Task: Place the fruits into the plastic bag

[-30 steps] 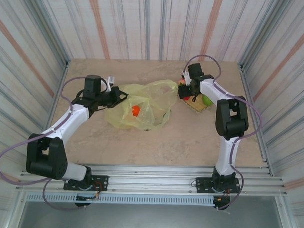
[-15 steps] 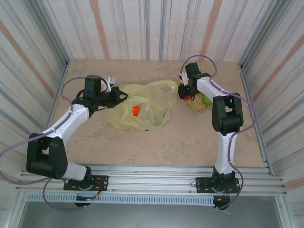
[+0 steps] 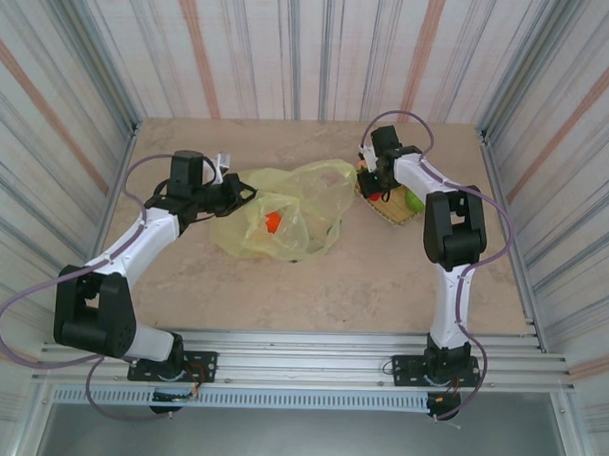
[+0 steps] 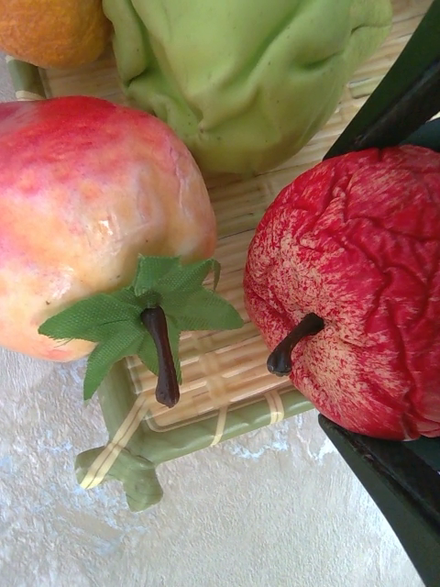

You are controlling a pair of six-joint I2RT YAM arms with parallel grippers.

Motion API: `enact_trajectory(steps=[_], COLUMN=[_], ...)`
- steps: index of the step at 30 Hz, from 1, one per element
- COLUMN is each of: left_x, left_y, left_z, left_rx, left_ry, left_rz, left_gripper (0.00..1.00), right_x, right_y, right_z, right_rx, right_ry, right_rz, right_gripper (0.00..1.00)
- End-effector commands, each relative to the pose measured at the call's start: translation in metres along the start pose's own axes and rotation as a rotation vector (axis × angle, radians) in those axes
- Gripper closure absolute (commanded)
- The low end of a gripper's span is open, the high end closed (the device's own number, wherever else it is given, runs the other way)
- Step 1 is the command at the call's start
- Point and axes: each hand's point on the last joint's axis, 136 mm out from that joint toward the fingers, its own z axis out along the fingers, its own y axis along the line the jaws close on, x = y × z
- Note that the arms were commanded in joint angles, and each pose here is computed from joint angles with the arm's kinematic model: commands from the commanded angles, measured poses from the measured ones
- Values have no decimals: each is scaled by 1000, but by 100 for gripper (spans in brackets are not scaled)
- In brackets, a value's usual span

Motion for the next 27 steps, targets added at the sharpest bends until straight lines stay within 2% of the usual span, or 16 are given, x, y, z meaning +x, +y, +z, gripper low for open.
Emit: enact_trajectory(steps=[1, 8, 15, 18, 21, 27], left_x=[-8, -5, -6, -5, -3, 1], left_y=[-14, -25, -39, -43, -45, -47], left_z=[-2, 1, 4, 5, 7, 7], left_rx=[41, 64, 99, 114, 128, 150], left_ry=[-6, 9, 7, 13, 25, 42], left_rz=[37, 51, 54, 68, 79, 105], left_gripper=[100, 100, 100, 100, 100, 100], right_x=[-7, -10, -6, -8, -13, -22], right_y=[-4, -17, -6, 21, 60, 145], right_z=[-32, -89, -186, -227, -250, -240], right_rx=[-13, -82, -163, -277, -416, -517], right_ry=[-43, -173, -388, -509, -590, -586], right_rz=[27, 188, 278, 283, 276, 161], right_gripper=[37, 41, 43, 43, 43, 43])
